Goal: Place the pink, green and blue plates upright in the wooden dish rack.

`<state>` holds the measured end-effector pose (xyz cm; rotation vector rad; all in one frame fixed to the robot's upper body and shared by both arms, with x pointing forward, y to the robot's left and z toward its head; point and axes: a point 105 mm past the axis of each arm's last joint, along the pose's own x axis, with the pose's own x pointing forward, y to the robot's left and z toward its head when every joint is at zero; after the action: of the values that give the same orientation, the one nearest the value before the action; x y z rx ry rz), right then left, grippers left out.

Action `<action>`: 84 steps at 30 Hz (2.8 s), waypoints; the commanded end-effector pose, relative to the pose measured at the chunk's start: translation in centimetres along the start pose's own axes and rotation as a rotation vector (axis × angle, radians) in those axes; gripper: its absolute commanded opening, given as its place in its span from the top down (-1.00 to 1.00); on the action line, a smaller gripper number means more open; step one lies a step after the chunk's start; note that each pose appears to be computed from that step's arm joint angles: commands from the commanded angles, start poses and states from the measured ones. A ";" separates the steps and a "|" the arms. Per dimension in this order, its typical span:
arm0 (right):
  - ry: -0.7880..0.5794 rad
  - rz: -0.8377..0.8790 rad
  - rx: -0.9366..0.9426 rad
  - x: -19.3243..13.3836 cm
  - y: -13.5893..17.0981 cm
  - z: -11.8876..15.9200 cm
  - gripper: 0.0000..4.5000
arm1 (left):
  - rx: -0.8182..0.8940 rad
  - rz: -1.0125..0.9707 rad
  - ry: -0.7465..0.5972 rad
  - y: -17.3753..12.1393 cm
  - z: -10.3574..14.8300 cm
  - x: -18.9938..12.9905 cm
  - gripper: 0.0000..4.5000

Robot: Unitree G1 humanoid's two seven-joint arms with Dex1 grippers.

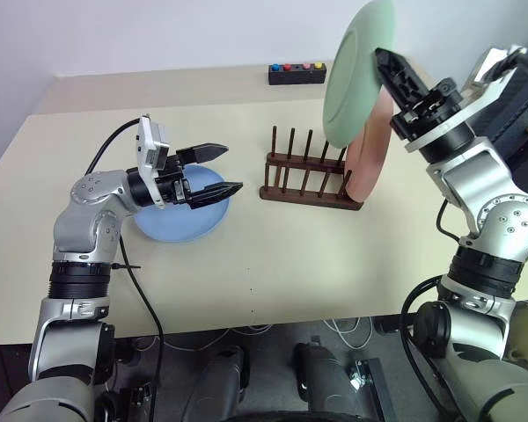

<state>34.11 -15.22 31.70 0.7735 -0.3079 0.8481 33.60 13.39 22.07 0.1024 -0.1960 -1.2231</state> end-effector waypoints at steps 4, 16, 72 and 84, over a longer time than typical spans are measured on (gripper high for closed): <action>-0.031 0.023 -0.018 -0.2 0.9 0.1 0.99 | 0.048 0.010 -0.029 0.3 1.1 -0.5 -1.00; 0.040 -0.017 -0.006 -0.3 0.3 -2.5 0.99 | 0.055 0.002 -0.027 0.3 1.2 -0.2 -1.00; 0.013 0.112 -0.609 0.5 4.9 0.9 -0.98 | 0.099 0.145 0.066 3.0 1.0 -1.1 -1.00; 0.517 0.457 -0.675 -4.8 6.2 -5.8 -0.98 | 0.059 0.628 0.466 10.6 -2.0 -10.4 -1.00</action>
<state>27.04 -11.24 27.28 -0.1410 -0.2492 1.1951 40.16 24.63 20.07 0.3020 0.1308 -0.6412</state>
